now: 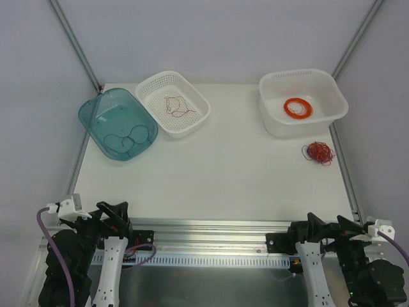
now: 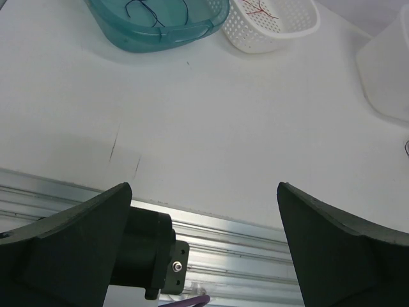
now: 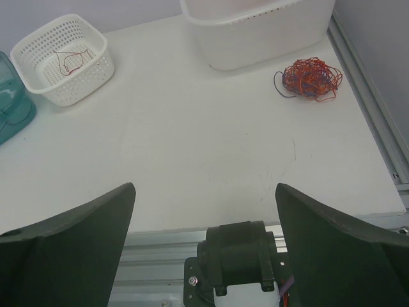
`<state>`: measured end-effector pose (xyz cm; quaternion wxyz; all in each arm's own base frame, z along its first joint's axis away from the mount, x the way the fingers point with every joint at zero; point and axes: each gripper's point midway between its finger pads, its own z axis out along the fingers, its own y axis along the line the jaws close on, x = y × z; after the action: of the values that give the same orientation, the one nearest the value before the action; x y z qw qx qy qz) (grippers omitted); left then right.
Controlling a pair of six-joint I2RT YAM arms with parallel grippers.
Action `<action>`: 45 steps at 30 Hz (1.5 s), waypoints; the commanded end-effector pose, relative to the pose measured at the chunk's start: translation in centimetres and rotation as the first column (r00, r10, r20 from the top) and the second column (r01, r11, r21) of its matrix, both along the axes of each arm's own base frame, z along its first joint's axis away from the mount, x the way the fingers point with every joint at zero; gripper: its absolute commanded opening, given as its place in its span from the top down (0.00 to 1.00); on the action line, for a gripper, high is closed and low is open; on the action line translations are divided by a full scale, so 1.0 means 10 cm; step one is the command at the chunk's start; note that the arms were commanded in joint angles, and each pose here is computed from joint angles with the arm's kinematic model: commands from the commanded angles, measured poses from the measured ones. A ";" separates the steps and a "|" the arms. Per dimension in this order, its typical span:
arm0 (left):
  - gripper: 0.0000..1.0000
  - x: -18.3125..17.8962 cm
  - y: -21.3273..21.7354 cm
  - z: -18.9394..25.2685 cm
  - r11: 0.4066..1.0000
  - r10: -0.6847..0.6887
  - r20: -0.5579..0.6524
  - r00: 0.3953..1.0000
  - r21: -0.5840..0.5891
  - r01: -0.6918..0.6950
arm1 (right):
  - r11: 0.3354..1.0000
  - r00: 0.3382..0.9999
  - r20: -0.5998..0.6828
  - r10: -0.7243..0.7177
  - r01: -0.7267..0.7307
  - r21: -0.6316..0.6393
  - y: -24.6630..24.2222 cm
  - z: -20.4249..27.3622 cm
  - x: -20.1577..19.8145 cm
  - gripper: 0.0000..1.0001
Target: Untangle the cables
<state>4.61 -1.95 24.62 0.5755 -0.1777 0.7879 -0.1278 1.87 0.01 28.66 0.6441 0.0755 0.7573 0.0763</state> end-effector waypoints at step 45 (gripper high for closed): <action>0.01 0.47 -0.41 -0.69 0.972 -0.219 -0.076 0.973 -0.109 0.210 | 0.611 0.512 -0.606 -0.609 0.790 0.054 -0.97 -0.82 2.77 0.03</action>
<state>9.24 -5.71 15.94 0.4478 -0.1632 0.8538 -0.2093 26.92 -6.90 19.68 0.3281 0.4399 0.8318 -0.0834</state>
